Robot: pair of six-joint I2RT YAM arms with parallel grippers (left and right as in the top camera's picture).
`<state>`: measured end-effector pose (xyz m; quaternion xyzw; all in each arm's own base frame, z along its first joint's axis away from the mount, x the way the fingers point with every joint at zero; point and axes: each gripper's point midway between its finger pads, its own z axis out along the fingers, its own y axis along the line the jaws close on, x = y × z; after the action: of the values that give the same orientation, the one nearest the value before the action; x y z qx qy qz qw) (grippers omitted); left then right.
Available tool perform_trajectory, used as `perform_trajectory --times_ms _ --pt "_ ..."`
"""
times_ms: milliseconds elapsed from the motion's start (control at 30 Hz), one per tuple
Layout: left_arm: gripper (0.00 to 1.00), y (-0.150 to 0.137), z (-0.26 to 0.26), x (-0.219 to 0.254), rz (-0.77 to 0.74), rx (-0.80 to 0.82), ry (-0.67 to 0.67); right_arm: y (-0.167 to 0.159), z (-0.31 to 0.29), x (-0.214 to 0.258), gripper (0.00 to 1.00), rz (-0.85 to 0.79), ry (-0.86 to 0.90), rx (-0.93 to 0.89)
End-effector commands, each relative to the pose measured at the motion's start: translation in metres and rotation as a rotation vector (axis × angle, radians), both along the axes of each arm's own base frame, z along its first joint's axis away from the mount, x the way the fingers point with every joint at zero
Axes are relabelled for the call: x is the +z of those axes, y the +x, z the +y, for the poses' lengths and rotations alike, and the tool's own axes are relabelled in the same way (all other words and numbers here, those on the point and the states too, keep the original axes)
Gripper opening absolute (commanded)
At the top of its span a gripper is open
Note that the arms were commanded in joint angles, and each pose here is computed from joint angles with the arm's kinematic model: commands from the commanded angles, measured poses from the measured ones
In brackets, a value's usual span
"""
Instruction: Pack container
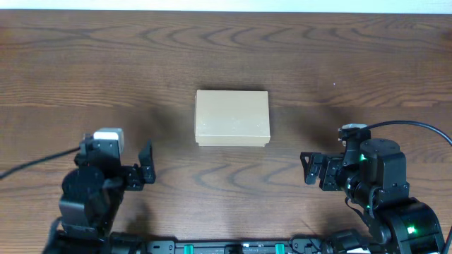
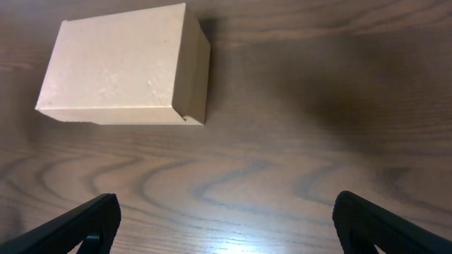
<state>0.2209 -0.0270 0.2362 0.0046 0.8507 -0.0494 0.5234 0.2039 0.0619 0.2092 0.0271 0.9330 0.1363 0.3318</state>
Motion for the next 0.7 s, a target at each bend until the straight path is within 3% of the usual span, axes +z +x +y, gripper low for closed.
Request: perform_trajectory --times_ms 0,267,667 --pt "0.95 -0.004 0.017 -0.026 -0.033 0.053 0.052 -0.001 0.0 -0.002 0.99 0.009 0.002 -0.012" --pt "0.95 -0.007 0.028 -0.08 -0.097 0.104 0.045 -0.001 0.0 -0.002 0.99 0.009 0.002 -0.012" --pt "0.95 0.003 0.019 -0.121 -0.113 0.058 0.026 -0.001 0.0 -0.002 0.99 0.009 0.002 -0.012"
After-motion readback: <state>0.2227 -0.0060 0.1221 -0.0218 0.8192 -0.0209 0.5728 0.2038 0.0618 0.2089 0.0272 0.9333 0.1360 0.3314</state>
